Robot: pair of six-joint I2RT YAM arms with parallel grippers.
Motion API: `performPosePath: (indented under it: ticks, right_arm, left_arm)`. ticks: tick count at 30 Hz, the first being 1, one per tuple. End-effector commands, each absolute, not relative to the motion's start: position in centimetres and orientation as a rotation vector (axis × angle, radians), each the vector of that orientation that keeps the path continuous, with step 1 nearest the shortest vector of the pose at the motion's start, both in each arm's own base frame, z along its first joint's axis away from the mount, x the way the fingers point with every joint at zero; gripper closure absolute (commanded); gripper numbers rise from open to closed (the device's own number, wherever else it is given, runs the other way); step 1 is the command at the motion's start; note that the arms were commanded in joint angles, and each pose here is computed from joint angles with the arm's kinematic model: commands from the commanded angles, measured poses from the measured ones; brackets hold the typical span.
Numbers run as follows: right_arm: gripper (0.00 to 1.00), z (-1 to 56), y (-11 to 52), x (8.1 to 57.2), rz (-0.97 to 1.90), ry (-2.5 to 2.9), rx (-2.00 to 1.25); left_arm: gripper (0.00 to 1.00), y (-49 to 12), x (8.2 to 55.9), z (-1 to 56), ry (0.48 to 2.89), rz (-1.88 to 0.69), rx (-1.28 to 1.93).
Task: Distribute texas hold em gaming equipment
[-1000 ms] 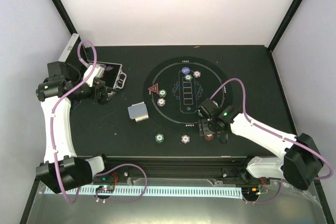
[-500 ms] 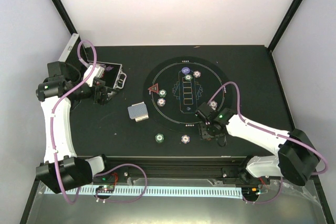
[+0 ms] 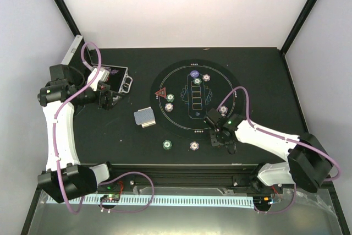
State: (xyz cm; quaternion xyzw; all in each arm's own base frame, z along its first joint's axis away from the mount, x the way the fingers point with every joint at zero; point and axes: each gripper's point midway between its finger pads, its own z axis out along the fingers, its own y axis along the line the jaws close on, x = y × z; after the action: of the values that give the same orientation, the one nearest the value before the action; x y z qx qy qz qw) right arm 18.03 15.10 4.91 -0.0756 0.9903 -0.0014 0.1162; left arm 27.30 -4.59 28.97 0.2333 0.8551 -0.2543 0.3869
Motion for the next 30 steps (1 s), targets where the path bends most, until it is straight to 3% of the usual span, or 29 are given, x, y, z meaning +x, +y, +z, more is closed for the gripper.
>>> performPosePath:
  ticks: [1,7,23,30]
  right_arm:
    - [0.45,4.3,15.0,18.0,-0.026,2.902,-0.219]
    - [0.52,4.2,15.0,18.0,-0.031,2.9,-0.22]
    - [0.9,4.4,15.0,18.1,-0.017,2.89,-0.217]
    - [0.99,8.1,16.0,19.6,0.022,2.818,-0.207]
  left_arm:
    - [0.01,-4.4,27.4,29.9,2.154,-0.624,0.593]
    - [0.01,-4.2,27.5,29.9,2.159,-0.609,0.591]
    - [0.01,-4.1,27.6,30.1,2.16,-0.601,0.587]
    - [0.01,-4.1,27.6,30.4,2.154,-0.598,0.583]
